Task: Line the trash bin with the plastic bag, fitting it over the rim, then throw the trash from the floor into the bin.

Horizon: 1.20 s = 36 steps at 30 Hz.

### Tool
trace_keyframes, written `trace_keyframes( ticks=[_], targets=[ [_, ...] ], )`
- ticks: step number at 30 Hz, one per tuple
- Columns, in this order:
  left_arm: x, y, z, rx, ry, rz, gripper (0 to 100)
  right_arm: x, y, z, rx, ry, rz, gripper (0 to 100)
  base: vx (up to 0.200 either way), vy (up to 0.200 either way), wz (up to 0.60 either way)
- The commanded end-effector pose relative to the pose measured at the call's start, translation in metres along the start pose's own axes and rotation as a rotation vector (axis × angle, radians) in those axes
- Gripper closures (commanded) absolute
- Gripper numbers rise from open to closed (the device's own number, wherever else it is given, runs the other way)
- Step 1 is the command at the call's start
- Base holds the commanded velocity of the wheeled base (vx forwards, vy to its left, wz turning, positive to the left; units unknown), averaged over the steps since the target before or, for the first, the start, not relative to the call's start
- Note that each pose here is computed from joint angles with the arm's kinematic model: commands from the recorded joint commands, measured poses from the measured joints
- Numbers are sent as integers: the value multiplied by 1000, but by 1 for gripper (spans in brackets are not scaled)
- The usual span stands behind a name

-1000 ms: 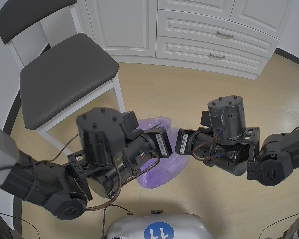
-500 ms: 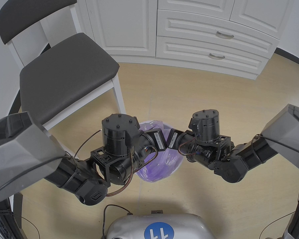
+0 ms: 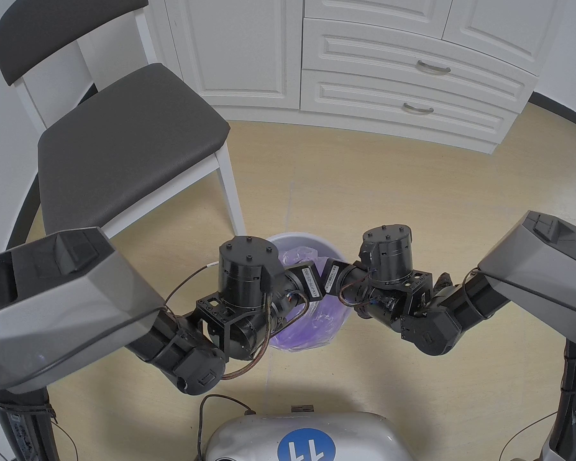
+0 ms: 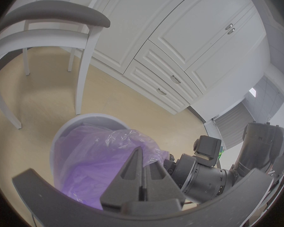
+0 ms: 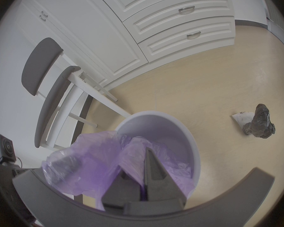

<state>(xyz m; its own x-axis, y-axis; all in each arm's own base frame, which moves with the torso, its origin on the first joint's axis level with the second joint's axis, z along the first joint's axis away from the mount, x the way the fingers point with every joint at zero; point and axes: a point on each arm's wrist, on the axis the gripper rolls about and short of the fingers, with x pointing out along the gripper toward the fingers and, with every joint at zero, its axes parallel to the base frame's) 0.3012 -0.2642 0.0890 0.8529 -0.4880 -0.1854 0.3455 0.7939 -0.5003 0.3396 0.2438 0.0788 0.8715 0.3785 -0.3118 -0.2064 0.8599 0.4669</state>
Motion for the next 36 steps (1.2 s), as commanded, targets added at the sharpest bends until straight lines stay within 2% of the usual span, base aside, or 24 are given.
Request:
trace_keyframes(
  ticks=[1, 6, 11, 13, 14, 18, 22, 24, 25, 26, 27, 28, 31, 36],
  targets=[
    [19, 11, -11, -35, 8, 26, 100, 5, -6, -2, 2, 1, -14, 100, 0, 0, 0],
    [34, 30, -7, -76, -16, 61, 100, 10, -10, 0, 6, -7, -22, 100, 0, 0, 0],
    [41, 45, 1, -127, -21, 58, 100, 14, -16, -1, 8, -3, -40, 100, 0, 0, 0],
    [43, 50, 6, -148, -27, 56, 100, 16, -17, -2, 9, -7, -40, 100, 0, 0, 0],
    [45, 60, 17, -183, -44, 63, 100, 18, -22, 2, 11, -25, -45, 100, 0, 0, 0],
    [43, 67, 30, -191, -72, 73, 100, 13, -23, 14, 16, -53, -46, 100, 0, 0, 0],
    [41, 72, 38, -187, -87, 87, 100, 7, -27, 22, -15, -57, -62, 100, 0, 0, 0],
    [34, 83, 49, -130, -76, 122, 100, -3, -38, 27, -109, -54, -103, 100, 0, 0, 0],
    [29, 89, 53, -82, -65, 143, 100, -3, -38, 27, -109, -54, -103, 100, 0, 0, 0],
    [25, 96, 54, -42, -51, 166, 100, -10, -46, 32, -156, -51, -126, 100, 0, 0, 0],
    [25, 96, 54, -42, -51, 166, 100, -10, -47, 32, -159, -50, -128, 100, 0, 0, 0],
    [16, 110, 54, 43, -23, 198, 100, -14, -54, 34, -193, -47, -149, 100, 0, 0, 0],
    [1, 139, 53, 187, 41, 243, 100, -22, -69, 38, -269, -36, -191, 100, 0, 0, 0],
    [-12, 163, 56, 308, 54, 285, 100, -36, -85, 41, -364, -12, -237, 100, 0, 0, 0]
  ],
)
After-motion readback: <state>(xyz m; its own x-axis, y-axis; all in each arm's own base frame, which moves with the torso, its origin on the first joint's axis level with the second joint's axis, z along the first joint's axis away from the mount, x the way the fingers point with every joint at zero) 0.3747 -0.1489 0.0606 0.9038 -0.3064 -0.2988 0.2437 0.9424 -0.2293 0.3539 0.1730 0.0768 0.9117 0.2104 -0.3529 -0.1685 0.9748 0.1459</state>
